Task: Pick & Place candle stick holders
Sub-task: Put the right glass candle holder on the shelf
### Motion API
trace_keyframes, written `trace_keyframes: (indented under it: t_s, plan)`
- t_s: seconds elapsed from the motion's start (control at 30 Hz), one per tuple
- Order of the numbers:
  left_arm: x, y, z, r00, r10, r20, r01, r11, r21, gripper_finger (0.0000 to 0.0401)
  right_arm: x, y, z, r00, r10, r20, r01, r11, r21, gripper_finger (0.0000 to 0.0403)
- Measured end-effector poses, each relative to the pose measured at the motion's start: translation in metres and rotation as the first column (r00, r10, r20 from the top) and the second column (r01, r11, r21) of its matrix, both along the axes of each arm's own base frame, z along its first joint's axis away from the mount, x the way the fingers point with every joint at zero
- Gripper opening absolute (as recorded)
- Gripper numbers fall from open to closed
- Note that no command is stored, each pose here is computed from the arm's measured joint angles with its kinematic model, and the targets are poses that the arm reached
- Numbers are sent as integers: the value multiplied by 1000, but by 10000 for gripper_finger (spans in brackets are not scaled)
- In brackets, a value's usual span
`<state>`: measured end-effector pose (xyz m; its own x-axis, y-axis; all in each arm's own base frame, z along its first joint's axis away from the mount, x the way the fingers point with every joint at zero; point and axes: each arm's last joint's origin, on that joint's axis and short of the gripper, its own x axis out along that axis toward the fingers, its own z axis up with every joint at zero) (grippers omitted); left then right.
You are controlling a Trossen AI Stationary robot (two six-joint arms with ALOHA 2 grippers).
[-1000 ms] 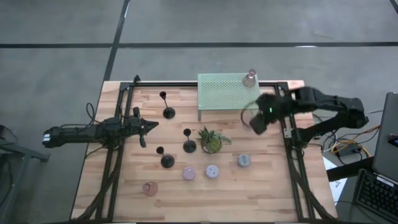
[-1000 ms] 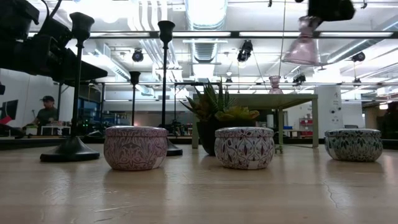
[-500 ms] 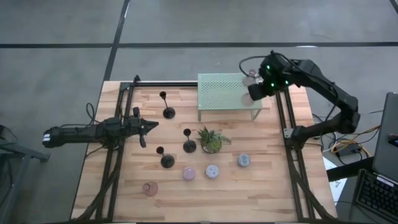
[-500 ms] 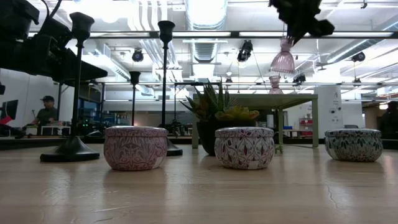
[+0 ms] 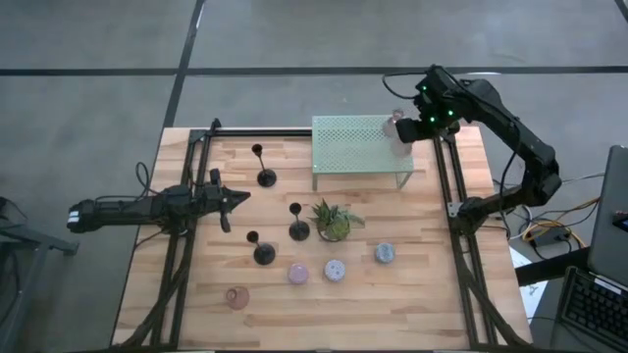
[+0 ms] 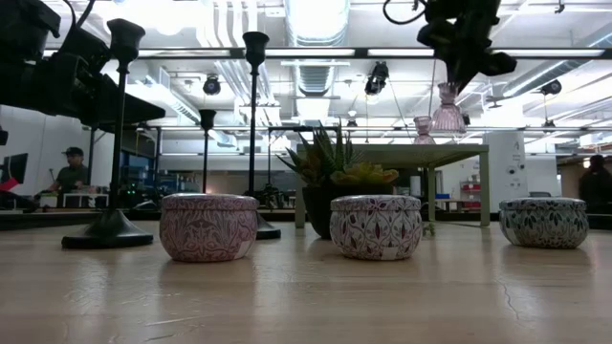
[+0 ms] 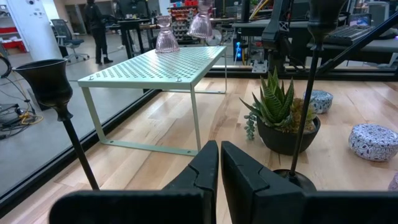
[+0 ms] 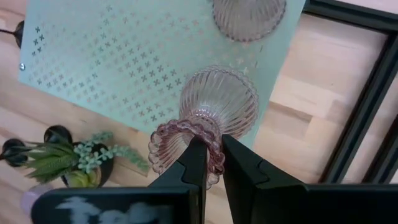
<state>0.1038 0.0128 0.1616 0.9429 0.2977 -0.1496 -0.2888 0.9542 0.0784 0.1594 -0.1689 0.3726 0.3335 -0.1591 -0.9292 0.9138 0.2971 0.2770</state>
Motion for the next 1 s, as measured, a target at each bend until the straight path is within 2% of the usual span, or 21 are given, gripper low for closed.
trace_keyframes:
  t_s: [0.3,1.0]
  plan:
    - [0,0,0,1000,0,0,0,1000,0,23,2,-10,-8,999,-30,-21,30,999,17,29]
    - [0,0,0,1000,0,0,0,1000,0,23,19,-29,-27,998,0,-57,3,999,43,29]
